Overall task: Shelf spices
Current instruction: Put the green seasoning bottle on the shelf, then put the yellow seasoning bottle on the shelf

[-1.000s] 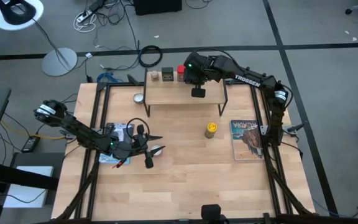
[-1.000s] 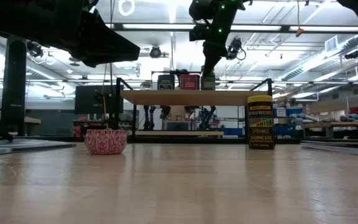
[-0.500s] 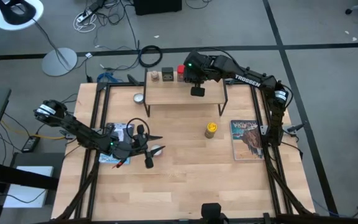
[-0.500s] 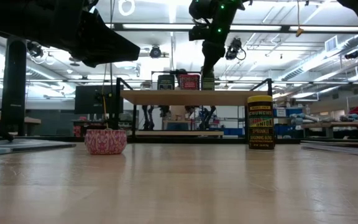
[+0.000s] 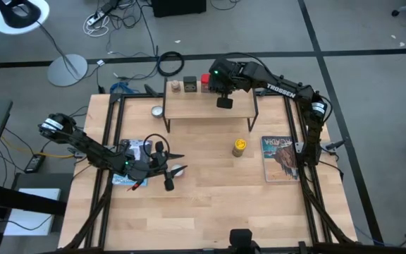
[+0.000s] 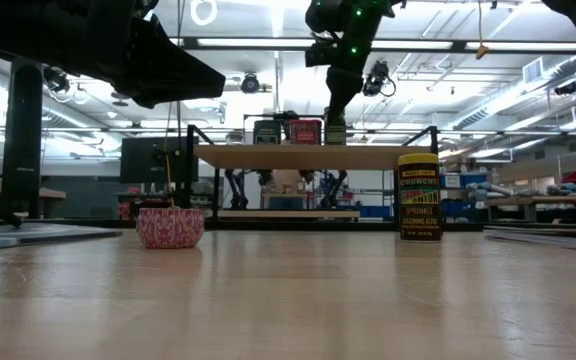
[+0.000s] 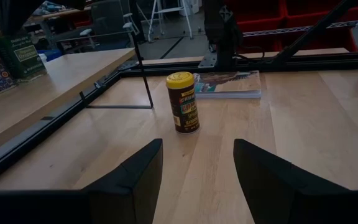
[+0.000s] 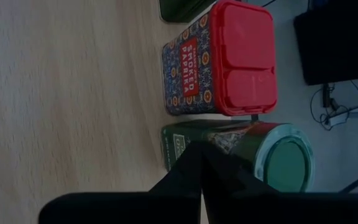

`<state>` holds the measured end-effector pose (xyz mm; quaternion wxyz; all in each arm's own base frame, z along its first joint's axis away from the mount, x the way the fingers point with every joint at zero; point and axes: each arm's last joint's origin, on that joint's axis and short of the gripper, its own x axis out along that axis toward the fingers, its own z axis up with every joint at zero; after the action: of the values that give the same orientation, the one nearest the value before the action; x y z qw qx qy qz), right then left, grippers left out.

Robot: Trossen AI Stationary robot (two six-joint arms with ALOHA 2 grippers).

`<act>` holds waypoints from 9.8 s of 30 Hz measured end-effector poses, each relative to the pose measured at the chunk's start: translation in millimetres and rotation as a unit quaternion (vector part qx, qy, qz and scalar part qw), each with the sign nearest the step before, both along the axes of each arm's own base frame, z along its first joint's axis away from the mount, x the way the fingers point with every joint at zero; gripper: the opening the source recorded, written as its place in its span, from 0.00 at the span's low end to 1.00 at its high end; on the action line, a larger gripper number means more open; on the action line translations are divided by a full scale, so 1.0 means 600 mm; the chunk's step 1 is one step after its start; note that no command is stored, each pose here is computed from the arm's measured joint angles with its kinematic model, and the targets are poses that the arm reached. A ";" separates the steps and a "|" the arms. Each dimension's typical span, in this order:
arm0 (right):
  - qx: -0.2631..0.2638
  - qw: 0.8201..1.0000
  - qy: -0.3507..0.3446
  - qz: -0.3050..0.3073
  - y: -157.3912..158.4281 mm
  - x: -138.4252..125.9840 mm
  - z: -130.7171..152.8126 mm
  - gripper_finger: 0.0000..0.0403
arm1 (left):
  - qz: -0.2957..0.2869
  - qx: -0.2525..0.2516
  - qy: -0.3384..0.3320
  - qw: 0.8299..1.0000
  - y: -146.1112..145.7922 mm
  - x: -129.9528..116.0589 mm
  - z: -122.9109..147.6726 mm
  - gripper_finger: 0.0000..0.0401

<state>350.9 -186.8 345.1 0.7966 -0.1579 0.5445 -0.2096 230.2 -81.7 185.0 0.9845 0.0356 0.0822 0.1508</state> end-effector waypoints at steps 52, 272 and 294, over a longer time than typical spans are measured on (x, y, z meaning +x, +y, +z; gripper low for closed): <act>0.132 0.991 0.014 0.015 0.269 -0.098 0.096 0.42 | 0.000 0.000 0.000 1.000 0.000 0.000 0.000 0.50; 0.175 0.977 0.043 -0.116 -0.051 -0.127 0.030 0.74 | -0.028 0.160 -0.011 0.987 -0.061 0.063 0.187 0.36; 0.101 0.991 0.003 -0.089 -0.024 -0.113 0.093 0.77 | -0.029 0.157 0.002 0.987 -0.061 0.063 0.182 0.36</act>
<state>282.9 -201.4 400.8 0.7852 -0.0281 0.5768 -0.2233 268.0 -118.2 294.0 0.9704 0.1930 0.0586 0.1327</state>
